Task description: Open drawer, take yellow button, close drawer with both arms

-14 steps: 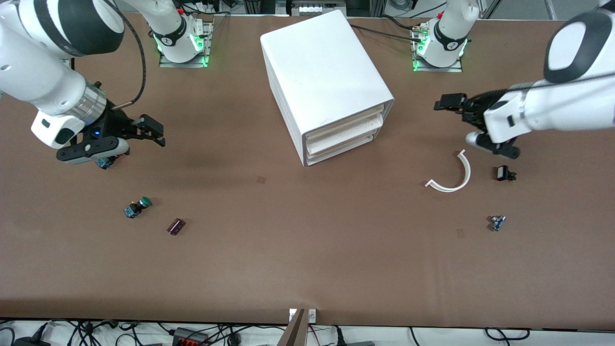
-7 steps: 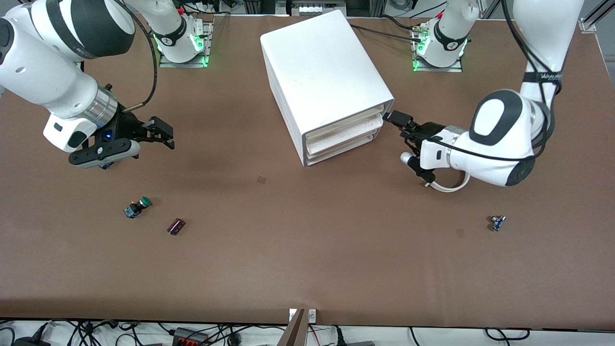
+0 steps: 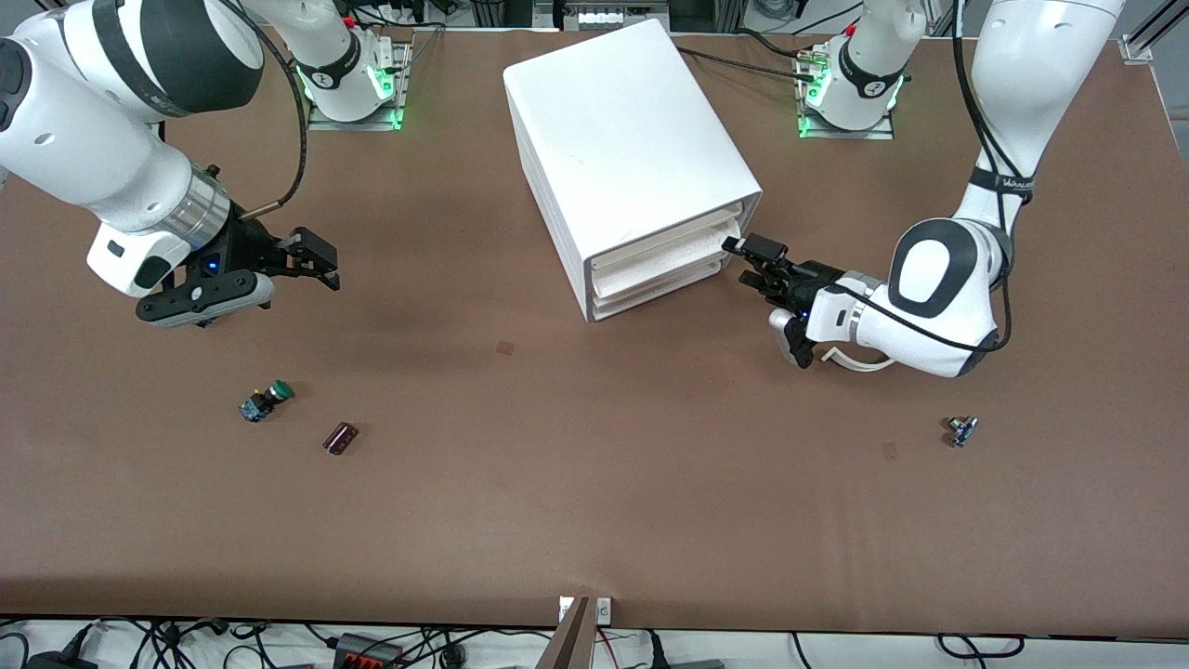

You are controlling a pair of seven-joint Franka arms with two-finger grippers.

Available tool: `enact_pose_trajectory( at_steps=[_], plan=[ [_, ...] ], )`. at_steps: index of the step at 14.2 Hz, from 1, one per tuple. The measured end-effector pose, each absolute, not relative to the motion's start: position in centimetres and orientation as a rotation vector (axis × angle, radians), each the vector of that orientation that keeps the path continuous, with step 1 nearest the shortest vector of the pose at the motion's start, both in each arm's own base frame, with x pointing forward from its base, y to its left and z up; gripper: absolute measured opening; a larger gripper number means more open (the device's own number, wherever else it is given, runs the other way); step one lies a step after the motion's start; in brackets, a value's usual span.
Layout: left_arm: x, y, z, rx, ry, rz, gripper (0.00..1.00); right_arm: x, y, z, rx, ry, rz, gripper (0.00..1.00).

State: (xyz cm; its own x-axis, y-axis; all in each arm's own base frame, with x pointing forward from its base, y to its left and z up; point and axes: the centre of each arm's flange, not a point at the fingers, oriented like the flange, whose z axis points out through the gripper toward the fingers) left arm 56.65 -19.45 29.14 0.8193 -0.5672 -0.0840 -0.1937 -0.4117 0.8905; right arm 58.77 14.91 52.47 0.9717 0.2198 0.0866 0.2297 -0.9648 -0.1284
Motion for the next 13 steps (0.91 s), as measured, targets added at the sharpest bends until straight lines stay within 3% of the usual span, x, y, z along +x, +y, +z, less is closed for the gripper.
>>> enact_pose_trajectory(
  at_steps=[1, 2, 3, 4, 11, 13],
  plan=[
    [56.2, -19.7, 28.7, 1.948, -0.542, -0.45, 0.78, 58.7, 15.1, 52.5, -2.981, -0.347, -0.109, 1.0],
    [55.7, -19.9, 28.0, 1.91, -0.529, -0.436, 0.78, 58.7, 15.2, 52.6, -2.981, -0.35, -0.11, 1.0],
    [55.1, -20.0, 27.4, 1.882, -0.526, -0.427, 0.71, 58.7, 15.3, 52.6, -2.981, -0.351, -0.111, 1.0],
    [54.6, -20.1, 26.8, 1.867, -0.524, -0.426, 0.6, 58.7, 15.3, 52.5, -2.981, -0.35, -0.11, 1.0],
    [52.3, -21.9, 25.6, 1.805, -0.483, -0.44, 0.58, 58.9, 15.3, 51.9, -2.983, -0.349, -0.095, 1.0],
    [52.0, -22.4, 25.9, 1.805, -0.493, -0.44, 0.44, 59.0, 15.3, 52.2, -2.982, -0.35, -0.104, 1.0]
  ],
)
